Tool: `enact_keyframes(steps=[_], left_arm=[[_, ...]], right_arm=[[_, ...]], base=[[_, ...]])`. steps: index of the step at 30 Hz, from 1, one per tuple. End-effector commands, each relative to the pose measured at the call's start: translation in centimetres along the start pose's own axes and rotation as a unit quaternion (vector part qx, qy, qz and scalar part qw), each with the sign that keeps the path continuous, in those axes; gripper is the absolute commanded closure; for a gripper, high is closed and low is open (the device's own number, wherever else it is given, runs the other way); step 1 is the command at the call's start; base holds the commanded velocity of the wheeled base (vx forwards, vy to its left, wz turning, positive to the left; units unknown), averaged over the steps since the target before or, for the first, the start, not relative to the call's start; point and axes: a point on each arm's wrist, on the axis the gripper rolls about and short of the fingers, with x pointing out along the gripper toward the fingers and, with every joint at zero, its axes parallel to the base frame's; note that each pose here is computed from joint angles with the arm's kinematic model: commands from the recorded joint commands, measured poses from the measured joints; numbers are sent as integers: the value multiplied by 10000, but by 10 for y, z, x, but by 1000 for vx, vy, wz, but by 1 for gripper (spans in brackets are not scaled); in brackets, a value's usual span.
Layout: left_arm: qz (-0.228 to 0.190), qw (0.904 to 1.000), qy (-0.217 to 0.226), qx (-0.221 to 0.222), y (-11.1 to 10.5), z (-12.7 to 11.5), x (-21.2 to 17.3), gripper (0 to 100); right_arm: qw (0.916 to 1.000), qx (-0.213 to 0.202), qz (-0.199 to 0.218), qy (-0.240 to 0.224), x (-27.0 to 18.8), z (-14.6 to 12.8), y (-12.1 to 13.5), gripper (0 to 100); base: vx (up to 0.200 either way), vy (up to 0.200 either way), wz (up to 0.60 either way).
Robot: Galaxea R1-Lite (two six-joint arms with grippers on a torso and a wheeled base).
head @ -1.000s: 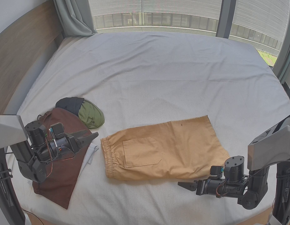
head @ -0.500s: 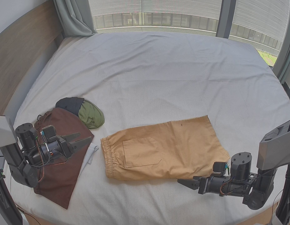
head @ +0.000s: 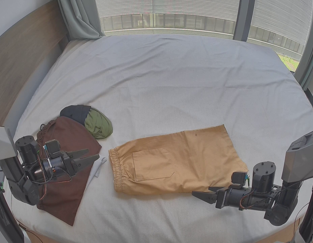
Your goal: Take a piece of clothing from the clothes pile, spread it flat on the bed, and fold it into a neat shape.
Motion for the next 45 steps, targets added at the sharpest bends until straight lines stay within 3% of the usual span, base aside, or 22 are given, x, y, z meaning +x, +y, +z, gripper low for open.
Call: enact_keyframes(steps=[1, 12, 21, 29, 40, 45], left_arm=[[50, 9994, 206, -264, 11, -16, 6, 0], [249, 9956, 526, -738, 36, -47, 29, 0], [381, 9868, 493, -1494, 37, -50, 38, 0], [564, 9826, 626, -1657, 51, -70, 49, 0], [950, 9779, 754, -1705, 54, -96, 77, 0], [846, 9698, 718, -2171, 47, -95, 86, 0]], right_arm=[[10000, -15, 16, -55, -1, 2, 1, 0], [10000, -1, -8, -54, 0, 2, -1, 0], [10000, 9, -24, -39, 1, 2, -2, 0], [10000, 14, -18, -19, 1, 1, -3, 0], [10000, 37, -46, 37, 2, -1, -5, 0], [10000, 31, -37, 35, 3, -1, -5, 0]], base=[[0, 0, 0], [0, 0, 0], [0, 0, 0], [0, 0, 0], [0, 0, 0], [0, 0, 0]])
